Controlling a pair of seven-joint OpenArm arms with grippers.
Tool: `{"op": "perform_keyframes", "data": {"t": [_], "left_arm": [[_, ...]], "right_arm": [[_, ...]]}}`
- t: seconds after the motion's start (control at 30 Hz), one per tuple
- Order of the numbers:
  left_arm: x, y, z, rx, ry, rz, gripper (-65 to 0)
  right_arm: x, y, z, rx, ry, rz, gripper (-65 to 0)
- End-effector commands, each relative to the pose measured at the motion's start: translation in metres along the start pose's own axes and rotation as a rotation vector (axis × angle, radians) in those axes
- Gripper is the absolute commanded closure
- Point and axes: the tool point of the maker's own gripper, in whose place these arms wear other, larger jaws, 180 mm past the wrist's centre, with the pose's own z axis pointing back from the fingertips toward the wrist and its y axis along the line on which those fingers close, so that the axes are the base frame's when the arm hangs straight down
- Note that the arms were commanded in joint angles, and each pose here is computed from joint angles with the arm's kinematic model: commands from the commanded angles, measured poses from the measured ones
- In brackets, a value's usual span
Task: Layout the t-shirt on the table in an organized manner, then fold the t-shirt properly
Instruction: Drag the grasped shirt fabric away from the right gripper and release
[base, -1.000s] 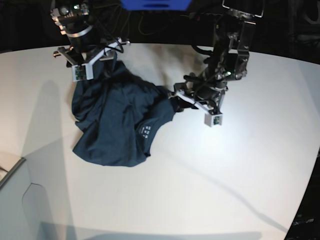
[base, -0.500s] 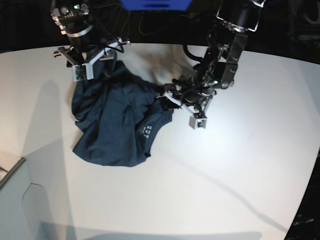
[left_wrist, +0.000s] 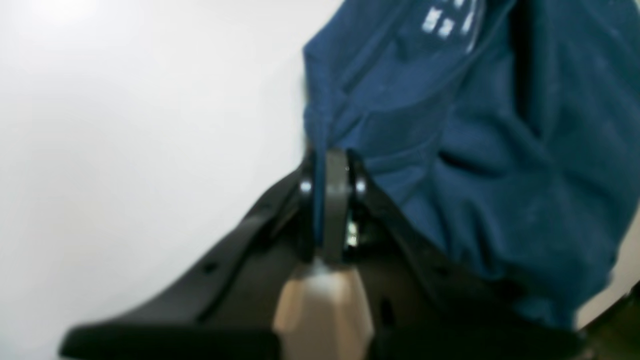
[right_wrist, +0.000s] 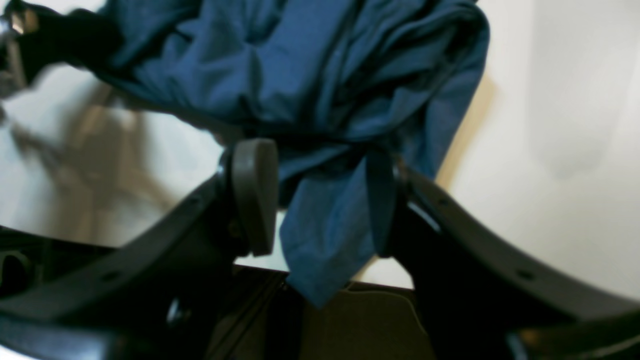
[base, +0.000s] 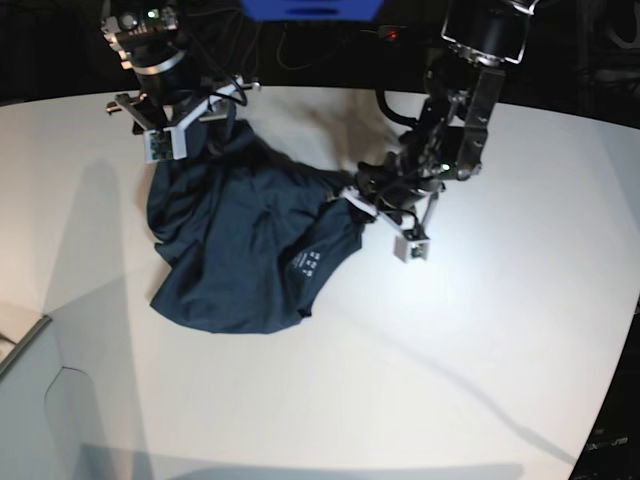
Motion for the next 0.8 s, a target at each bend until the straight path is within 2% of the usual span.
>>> {"op": "perform_keyframes", "data": {"t": [0.0,0.17,0.27,0.4,0.57,0.77], "left_arm": [[0.037,0.0,0.009,-0.005,-0.105,-0.006,0.0],[0.093,0.03,0.041,0.053,-0.27,0.043,0.0],[0.119,0.055,0.061,0.102,-0.339,0.035,0.0],[0.142,0.079,0.08,0.155,-0.394,0.02,0.0],[0.162,0.11,0.1,0.219,-0.457,0.057,0.0],[0.193,0.106,0.126,0.221,-0.551,0.018,0.0]], "right_arm": [[0.009,0.002,0.003,0.011,-0.036,0.003,-29.1],[0.011,0.003,0.002,0.013,-0.039,0.003,-29.1],[0.011,0.003,0.001,0.013,-0.041,0.003,-29.1],[0.012,0.003,0.001,0.013,-0.043,0.003,-29.1],[0.012,0.004,0.001,0.013,-0.043,0.002,-29.1],[0.011,0.004,0.001,0.014,-0.04,0.0,-29.1]]}}
